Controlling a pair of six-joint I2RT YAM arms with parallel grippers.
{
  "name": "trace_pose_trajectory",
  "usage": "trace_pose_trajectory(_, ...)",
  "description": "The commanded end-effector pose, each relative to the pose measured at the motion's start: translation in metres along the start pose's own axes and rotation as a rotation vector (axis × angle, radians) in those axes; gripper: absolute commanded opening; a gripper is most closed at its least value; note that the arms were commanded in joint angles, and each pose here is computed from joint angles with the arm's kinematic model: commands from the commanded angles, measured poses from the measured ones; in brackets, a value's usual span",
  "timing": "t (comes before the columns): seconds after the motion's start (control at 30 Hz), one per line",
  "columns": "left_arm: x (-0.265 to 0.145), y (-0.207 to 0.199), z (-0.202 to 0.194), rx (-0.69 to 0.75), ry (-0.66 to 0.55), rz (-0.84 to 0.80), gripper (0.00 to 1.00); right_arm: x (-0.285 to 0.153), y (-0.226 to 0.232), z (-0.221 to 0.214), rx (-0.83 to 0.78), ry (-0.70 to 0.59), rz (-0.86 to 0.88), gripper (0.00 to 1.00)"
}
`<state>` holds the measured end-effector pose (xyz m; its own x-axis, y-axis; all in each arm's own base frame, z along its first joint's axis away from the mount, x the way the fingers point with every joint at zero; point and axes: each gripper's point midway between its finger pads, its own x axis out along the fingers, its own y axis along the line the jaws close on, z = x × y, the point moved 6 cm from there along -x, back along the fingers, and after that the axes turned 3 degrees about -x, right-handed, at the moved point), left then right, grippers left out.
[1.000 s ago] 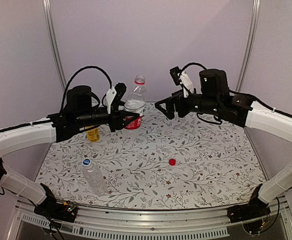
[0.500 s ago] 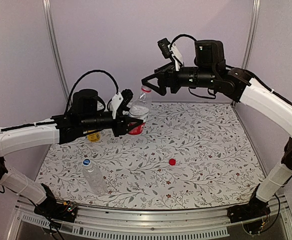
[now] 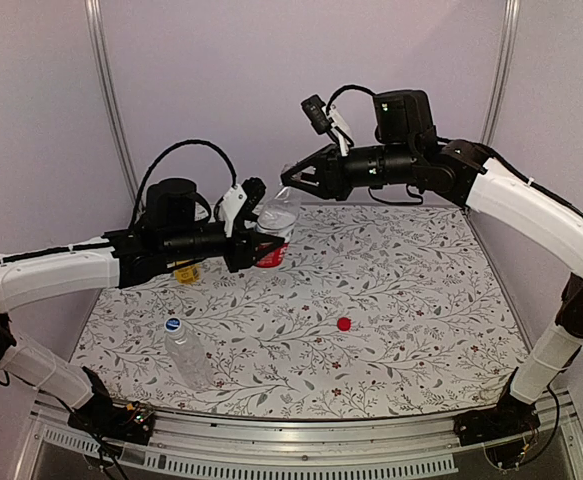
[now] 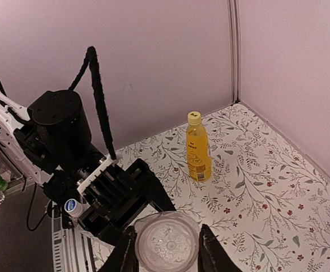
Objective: Unscrew the bottle caps
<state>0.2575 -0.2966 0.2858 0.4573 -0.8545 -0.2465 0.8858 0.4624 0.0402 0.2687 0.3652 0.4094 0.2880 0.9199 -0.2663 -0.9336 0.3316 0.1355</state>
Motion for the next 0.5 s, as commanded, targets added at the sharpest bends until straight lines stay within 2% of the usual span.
trace_pose_trajectory(0.0,0.003,-0.001,0.007,0.012,-0.015,0.007,0.46,0.003,0.003,-0.002,0.006,-0.001,0.022,0.18)
trace_pose_trajectory(0.07,0.003,-0.001,0.007,0.011,-0.014,0.014,0.46,0.003,0.002,-0.002,0.006,-0.001,0.016,0.03)
trace_pose_trajectory(0.1,0.002,0.000,0.008,0.010,-0.016,0.016,0.47,0.002,0.001,-0.002,0.007,-0.002,0.013,0.00)
trace_pose_trajectory(0.17,0.002,0.001,0.009,0.008,-0.017,0.028,0.53,0.000,-0.002,-0.001,0.009,-0.004,-0.014,0.00)
trace_pose_trajectory(0.2,0.002,0.002,0.008,0.004,-0.015,0.039,0.61,-0.002,-0.004,-0.001,0.009,-0.002,-0.033,0.00)
trace_pose_trajectory(0.3,-0.003,0.007,0.011,-0.013,-0.020,0.084,0.97,-0.013,-0.019,0.000,0.011,0.002,-0.127,0.00)
trace_pose_trajectory(0.47,-0.014,0.008,0.019,-0.004,-0.065,0.114,1.00,-0.040,-0.075,-0.019,0.032,0.062,-0.414,0.00)
